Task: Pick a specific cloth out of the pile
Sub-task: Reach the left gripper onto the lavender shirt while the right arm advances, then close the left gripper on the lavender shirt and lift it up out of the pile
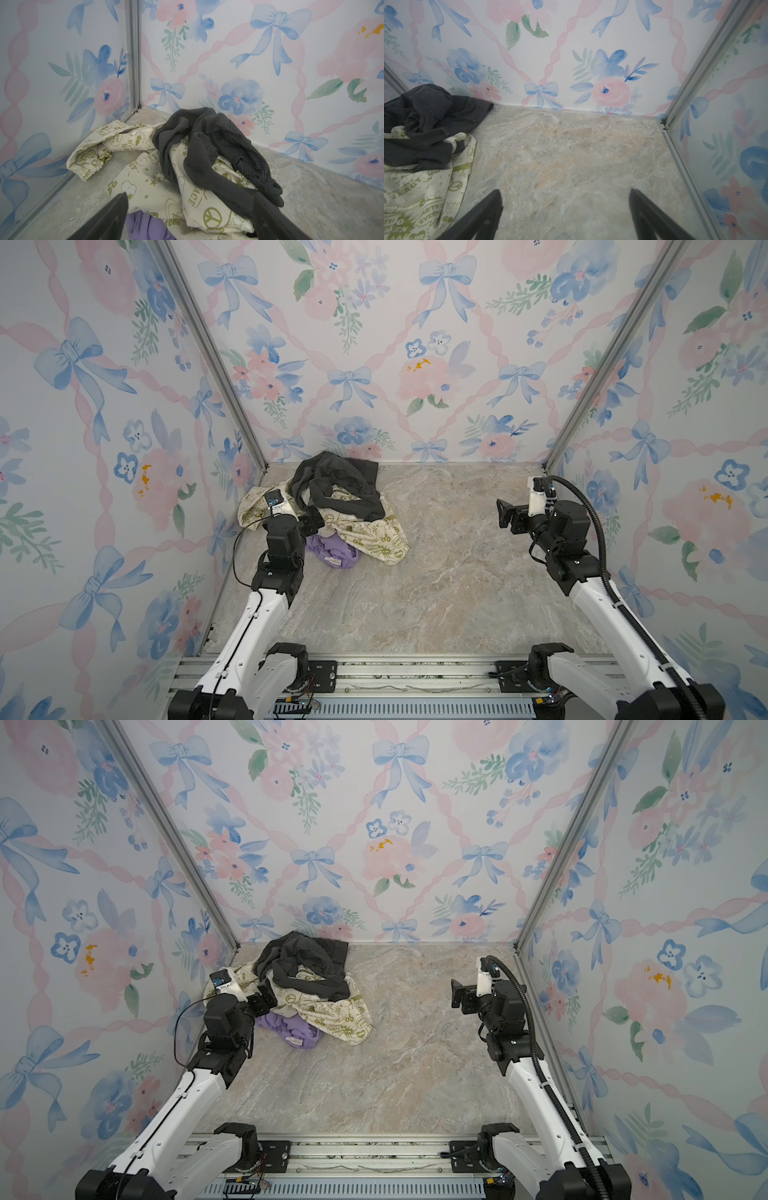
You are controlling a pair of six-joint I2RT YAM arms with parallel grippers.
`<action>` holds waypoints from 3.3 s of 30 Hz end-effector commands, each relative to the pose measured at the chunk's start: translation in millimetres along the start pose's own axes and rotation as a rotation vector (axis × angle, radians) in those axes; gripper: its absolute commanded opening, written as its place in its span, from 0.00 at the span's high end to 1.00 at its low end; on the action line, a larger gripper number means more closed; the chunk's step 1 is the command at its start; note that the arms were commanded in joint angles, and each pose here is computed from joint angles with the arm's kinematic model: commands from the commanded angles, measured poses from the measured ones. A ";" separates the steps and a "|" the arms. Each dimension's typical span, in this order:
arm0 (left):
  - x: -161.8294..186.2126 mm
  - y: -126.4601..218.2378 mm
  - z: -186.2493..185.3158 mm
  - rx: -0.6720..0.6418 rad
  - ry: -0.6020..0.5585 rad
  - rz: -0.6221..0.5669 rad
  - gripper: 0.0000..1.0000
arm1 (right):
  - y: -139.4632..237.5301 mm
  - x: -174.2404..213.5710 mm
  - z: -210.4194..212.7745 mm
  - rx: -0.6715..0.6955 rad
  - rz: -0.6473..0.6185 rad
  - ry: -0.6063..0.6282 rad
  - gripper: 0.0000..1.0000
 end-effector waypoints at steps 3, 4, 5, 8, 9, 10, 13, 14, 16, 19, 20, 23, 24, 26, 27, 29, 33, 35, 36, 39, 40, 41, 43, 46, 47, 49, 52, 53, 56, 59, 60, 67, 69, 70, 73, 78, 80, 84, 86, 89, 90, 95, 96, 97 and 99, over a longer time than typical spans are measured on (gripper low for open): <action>38.7 17.8 -0.8 0.003 0.137 0.266 0.13 | 31.8 -0.3 48.0 -0.175 0.079 0.019 0.03; 43.4 20.0 1.1 -0.011 0.161 0.287 0.14 | 37.2 -2.4 56.0 -0.197 0.075 0.034 0.03; 49.8 22.1 3.4 -0.023 0.191 0.313 0.15 | 43.1 -3.4 64.0 -0.217 0.077 0.049 0.03; 67.1 26.4 4.1 -0.026 0.275 0.384 0.19 | 56.8 -3.0 82.5 -0.265 0.094 0.081 0.03; 80.2 26.8 6.0 -0.030 0.302 0.426 0.20 | 60.6 -2.4 87.7 -0.279 0.100 0.090 0.03; 89.1 27.2 5.6 -0.027 0.324 0.460 0.21 | 63.5 -1.7 92.8 -0.296 0.104 0.099 0.03; 104.6 26.5 -1.0 -0.004 0.389 0.543 0.27 | 69.8 0.8 106.8 -0.334 0.106 0.138 0.03; 109.7 26.1 -3.4 0.002 0.405 0.570 0.28 | 71.2 0.8 110.4 -0.337 0.104 0.152 0.03; 116.5 25.0 -7.4 0.013 0.417 0.611 0.28 | 73.0 1.9 118.3 -0.354 0.111 0.173 0.03; 127.0 22.2 -12.7 0.028 0.413 0.674 0.27 | 73.5 7.5 128.7 -0.371 0.137 0.203 0.03; 131.1 21.3 -13.6 0.027 0.419 0.693 0.27 | 73.1 9.8 132.1 -0.376 0.146 0.214 0.03; 142.5 18.6 -15.0 0.018 0.443 0.749 0.29 | 72.8 13.6 141.3 -0.386 0.154 0.253 0.03; 146.6 18.2 -15.8 0.015 0.450 0.768 0.29 | 73.0 13.2 144.7 -0.392 0.154 0.262 0.03; 153.7 17.0 -16.0 0.003 0.459 0.795 0.30 | 72.9 13.3 151.4 -0.413 0.153 0.278 0.03; 156.2 16.4 -16.3 -0.002 0.457 0.805 0.32 | 72.8 12.4 154.9 -0.423 0.150 0.285 0.03; 159.0 13.8 -16.1 -0.011 0.455 0.816 0.34 | 72.0 11.6 161.3 -0.439 0.149 0.295 0.03; 164.9 9.0 -14.4 -0.035 0.450 0.835 0.43 | 70.4 9.6 172.5 -0.460 0.150 0.305 0.03; 169.2 6.7 -11.7 -0.053 0.443 0.842 0.46 | 70.0 10.4 177.5 -0.467 0.150 0.311 0.03; 158.5 0.7 -18.6 -0.034 0.442 0.821 0.48 | 70.5 10.0 179.9 -0.470 0.148 0.314 0.03; 160.9 -4.7 -19.9 -0.032 0.430 0.830 0.53 | 70.7 11.9 185.9 -0.476 0.148 0.320 0.03; 162.7 -5.9 -19.7 -0.033 0.428 0.836 0.54 | 70.6 13.3 187.0 -0.477 0.151 0.322 0.03; 164.5 -7.7 -20.7 -0.029 0.428 0.839 0.56 | 70.2 14.2 188.0 -0.476 0.154 0.324 0.03; 168.3 -11.1 -23.4 -0.017 0.447 0.848 0.63 | 68.8 15.4 188.8 -0.468 0.162 0.324 0.03; 174.1 -15.2 -27.2 0.001 0.474 0.858 0.66 | 67.9 15.0 189.0 -0.462 0.166 0.327 0.03; 175.6 -16.1 -27.4 0.000 0.472 0.859 0.70 | 67.7 14.6 189.2 -0.461 0.166 0.330 0.03; 177.2 -16.8 -27.0 -0.002 0.464 0.861 0.79 | 67.2 13.8 189.1 -0.457 0.167 0.337 0.03; 175.1 -17.7 -26.5 -0.004 0.458 0.847 0.92 | 66.8 12.7 188.9 -0.454 0.168 0.343 0.03; 173.6 -18.1 -26.7 -0.001 0.457 0.841 0.97 | 66.5 12.8 189.5 -0.454 0.167 0.345 0.03; 166.7 -19.3 -29.6 0.010 0.459 0.821 1.00 | 65.3 11.9 190.3 -0.454 0.166 0.344 0.03; 154.9 -21.2 -33.5 0.026 0.457 0.788 1.00 | 62.6 10.5 191.1 -0.445 0.167 0.352 0.03; 149.6 -21.5 -35.5 0.034 0.457 0.773 1.00 | 61.5 9.8 191.2 -0.442 0.168 0.357 0.03; 104.5 -22.0 -51.7 0.098 0.475 0.657 1.00 | 57.4 3.0 192.0 -0.425 0.149 0.378 0.03; 87.8 -20.5 -56.6 0.120 0.480 0.613 1.00 | 56.2 -0.5 189.9 -0.404 0.137 0.371 0.03; 80.5 -19.3 -58.7 0.129 0.480 0.593 1.00 | 55.8 -1.4 189.5 -0.399 0.133 0.370 0.03; 55.7 -15.4 -62.5 0.148 0.479 0.515 1.00 | 56.0 -5.1 188.9 -0.393 0.120 0.369 0.03; 18.1 -4.9 -66.3 0.177 0.470 0.397 1.00 | 55.3 -7.2 189.7 -0.394 0.120 0.385 0.03; 2.8 -1.1 -69.7 0.197 0.449 0.355 1.00 | 54.8 -7.7 189.7 -0.391 0.121 0.383 0.03; -33.8 7.8 -79.5 0.245 0.391 0.260 1.00 | 54.1 -12.1 190.1 -0.386 0.107 0.364 0.03; -51.7 11.9 -83.9 0.265 0.367 0.216 1.00 | 53.6 -13.6 190.3 -0.382 0.106 0.359 0.03; -77.7 18.2 -92.9 0.301 0.334 0.158 1.00 | 52.4 -14.0 189.5 -0.372 0.108 0.357 0.03; -85.9 20.2 -95.9 0.313 0.325 0.141 1.00 | 52.0 -14.8 188.9 -0.365 0.107 0.355 0.03; -120.0 28.8 -111.4 0.375 0.276 0.076 1.00 | 50.3 -16.3 189.6 -0.361 0.105 0.350 0.03; -126.4 30.4 -114.2 0.387 0.265 0.064 1.00 | 49.7 -17.2 190.1 -0.360 0.105 0.349 0.03; -131.6 31.8 -116.3 0.395 0.258 0.053 1.00 | 49.5 -17.6 190.5 -0.361 0.105 0.349 0.03; -143.3 36.0 -121.5 0.415 0.238 0.027 1.00 | 48.3 -18.3 191.3 -0.360 0.108 0.351 0.03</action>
Point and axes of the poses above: each gripper's point midway between its finger pads, its own y axis back along the fingers, its own z axis along the line the jaws close on, x = y × z, the point moved 3 cm from there along y, back along the fingers, and after that the axes turned 4 degrees about y, right-handed, at the moved point
